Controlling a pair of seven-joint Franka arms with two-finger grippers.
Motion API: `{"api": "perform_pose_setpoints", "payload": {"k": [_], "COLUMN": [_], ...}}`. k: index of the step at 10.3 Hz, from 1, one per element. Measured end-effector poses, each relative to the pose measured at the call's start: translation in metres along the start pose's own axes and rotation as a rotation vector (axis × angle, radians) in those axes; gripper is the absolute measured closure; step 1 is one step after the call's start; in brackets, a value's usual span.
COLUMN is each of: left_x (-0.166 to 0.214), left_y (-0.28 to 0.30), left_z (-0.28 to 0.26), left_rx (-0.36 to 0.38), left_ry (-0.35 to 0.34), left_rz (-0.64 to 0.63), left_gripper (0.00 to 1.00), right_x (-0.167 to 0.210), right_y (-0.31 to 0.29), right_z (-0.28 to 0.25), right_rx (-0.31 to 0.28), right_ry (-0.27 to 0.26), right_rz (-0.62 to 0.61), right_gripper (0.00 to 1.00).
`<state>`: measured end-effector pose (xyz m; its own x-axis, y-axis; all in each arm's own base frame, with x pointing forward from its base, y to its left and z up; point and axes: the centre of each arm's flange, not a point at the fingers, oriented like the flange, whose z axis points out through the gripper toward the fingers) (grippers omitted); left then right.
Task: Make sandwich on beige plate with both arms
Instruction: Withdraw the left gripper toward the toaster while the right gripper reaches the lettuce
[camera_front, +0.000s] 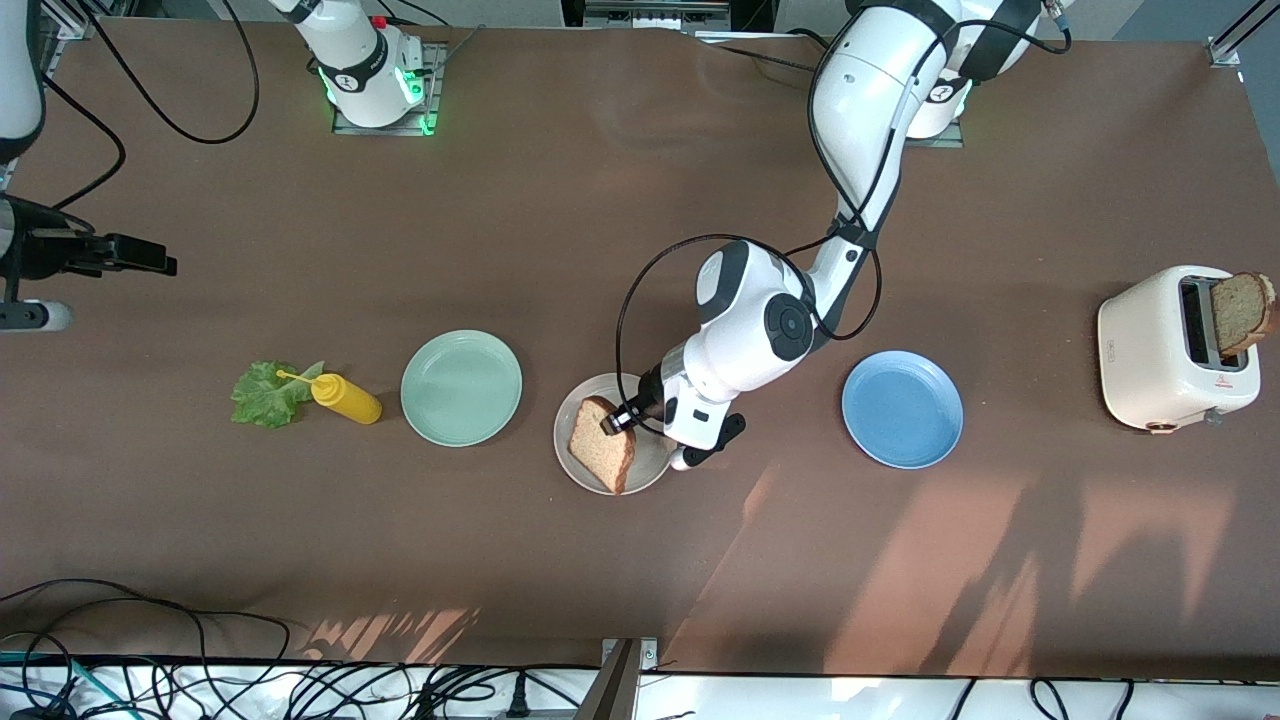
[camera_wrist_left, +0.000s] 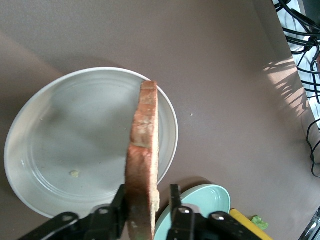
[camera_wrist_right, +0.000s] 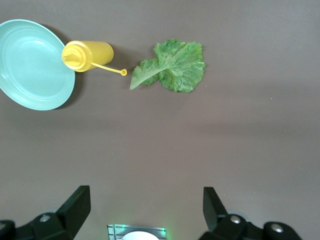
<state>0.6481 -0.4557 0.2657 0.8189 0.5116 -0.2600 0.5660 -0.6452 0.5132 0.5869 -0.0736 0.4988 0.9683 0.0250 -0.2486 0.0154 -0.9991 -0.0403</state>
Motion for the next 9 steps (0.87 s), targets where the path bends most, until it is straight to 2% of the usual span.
{"api": "perform_pose_setpoints", "payload": {"k": [3,4,7,9], "left_x": [0.001,0.005,0.031,0.064], "left_y": [-0.014,-0.022,-0.041,-0.047], "left_z": [0.005,0.005,-0.01,-0.053], "left_rx": [0.144,0.198,0.304,0.379], "left_ry": [-0.037,-0.064,-0.117,-0.083], "left_rz": [0.065,0.086,0.118,0.147], "left_gripper": [0.11,0.0,0.0,0.0], "right_x": [0.03,0.037,0.051,0.066], "right_y": [0.0,0.001,0.004,0.007], "right_z": [0.011,0.016,0.03,0.044], "right_rx": [-0.008,-0.009,-0.011,-0.018], "right_ry": [-0.002,-0.007,-0.01,0.017], "right_rz": [-0.004,-0.003,-0.001,0.0], "right_gripper": [0.0,0.0,0.0,0.0]}}
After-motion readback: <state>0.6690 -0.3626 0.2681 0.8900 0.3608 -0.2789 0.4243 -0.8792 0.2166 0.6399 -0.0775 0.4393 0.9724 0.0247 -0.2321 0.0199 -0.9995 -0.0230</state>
